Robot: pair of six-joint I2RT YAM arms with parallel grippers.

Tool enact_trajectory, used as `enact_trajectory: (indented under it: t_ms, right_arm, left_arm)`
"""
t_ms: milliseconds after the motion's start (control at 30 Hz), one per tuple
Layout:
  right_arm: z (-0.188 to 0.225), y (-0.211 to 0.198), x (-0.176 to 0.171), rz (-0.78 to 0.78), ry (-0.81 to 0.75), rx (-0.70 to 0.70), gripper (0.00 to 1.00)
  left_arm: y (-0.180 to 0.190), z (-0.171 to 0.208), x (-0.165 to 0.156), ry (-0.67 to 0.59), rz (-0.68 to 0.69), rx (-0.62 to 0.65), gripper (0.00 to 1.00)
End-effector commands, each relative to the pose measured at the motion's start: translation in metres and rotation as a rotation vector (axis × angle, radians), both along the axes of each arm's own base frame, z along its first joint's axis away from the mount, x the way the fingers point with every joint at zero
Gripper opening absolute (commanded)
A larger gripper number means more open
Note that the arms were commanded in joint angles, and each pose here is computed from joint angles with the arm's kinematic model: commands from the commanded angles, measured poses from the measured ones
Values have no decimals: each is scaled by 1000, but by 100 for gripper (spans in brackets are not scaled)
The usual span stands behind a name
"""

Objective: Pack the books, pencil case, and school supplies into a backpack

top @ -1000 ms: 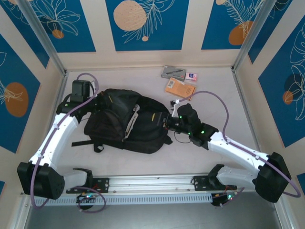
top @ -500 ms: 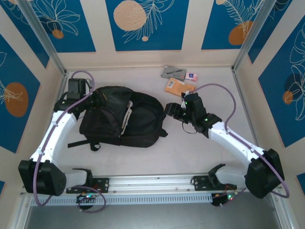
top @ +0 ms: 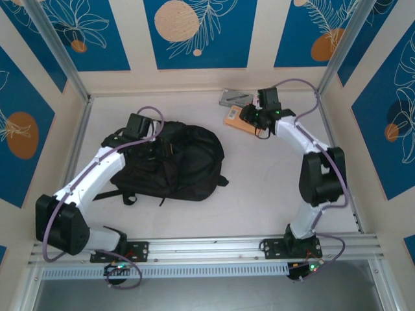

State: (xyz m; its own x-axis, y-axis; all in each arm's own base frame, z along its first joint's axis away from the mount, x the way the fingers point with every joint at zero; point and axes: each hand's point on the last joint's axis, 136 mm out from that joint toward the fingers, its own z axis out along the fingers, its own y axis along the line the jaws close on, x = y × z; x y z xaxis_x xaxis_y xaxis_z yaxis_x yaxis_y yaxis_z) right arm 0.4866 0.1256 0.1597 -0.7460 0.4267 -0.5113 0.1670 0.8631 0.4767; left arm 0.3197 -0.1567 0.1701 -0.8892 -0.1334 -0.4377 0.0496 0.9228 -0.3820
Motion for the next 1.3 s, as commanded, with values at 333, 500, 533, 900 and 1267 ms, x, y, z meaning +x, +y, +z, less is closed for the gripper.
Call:
enact_trajectory:
  t_ms: [333, 500, 533, 900, 1267]
  right_arm:
    - [-95, -30, 67, -34, 437, 133, 30]
    - [-127, -41, 58, -80, 588, 0, 27]
    - [-131, -42, 55, -78, 611, -33, 27]
    - [-138, -37, 10, 6, 746, -311, 13]
    - [-127, -15, -35, 107, 699, -246, 17]
  left_arm:
    - [-71, 62, -56, -103, -336, -376, 84]
    - [-89, 76, -78, -139, -453, -416, 85]
    - [-88, 75, -78, -138, -453, -407, 85]
    - [-82, 76, -57, -164, -370, -340, 84]
    - [-63, 65, -55, -193, -314, -238, 84]
